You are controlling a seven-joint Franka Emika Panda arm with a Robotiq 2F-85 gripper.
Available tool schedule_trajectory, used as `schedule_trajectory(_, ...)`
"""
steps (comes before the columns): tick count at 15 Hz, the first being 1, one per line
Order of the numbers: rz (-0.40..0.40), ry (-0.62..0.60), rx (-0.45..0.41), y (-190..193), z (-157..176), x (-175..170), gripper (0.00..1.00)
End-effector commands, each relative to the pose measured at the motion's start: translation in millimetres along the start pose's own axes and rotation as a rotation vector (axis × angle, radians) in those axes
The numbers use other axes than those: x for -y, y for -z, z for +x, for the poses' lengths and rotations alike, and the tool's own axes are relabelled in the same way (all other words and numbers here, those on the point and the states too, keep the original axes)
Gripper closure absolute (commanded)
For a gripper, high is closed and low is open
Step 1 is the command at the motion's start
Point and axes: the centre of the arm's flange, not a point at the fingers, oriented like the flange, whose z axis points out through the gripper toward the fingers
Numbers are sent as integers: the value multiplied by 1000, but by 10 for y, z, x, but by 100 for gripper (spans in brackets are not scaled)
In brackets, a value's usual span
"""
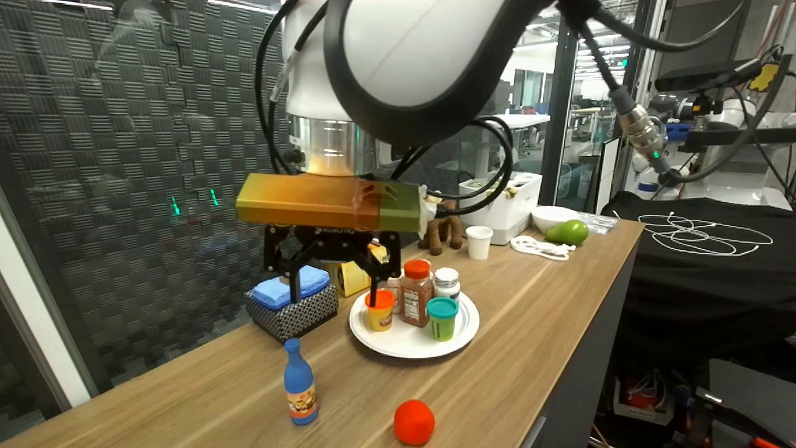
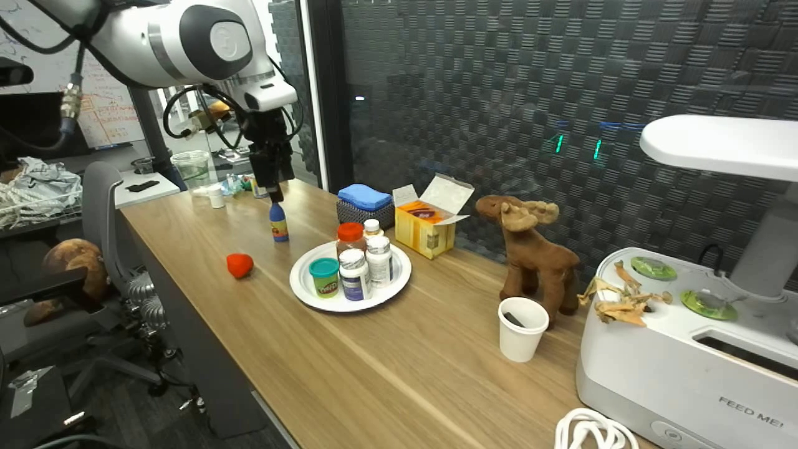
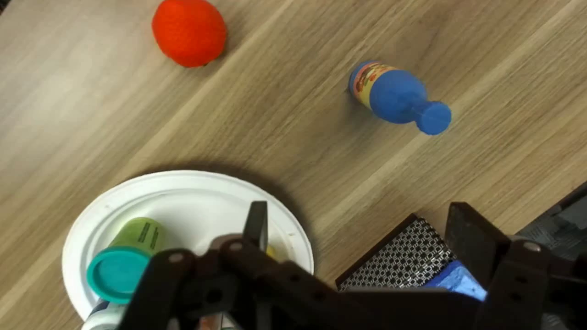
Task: Pick up all the objects surrounding the white plate and arrange them on the plate
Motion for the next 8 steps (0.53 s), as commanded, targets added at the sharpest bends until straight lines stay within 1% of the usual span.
schedule_trajectory(1, -19, -2, 57, -128, -22, 457, 0)
schedule_trajectory(5, -63, 9, 79, -216, -132, 650, 0)
schedule_trajectory(8, -98, 13, 64, -185, -147, 718, 0)
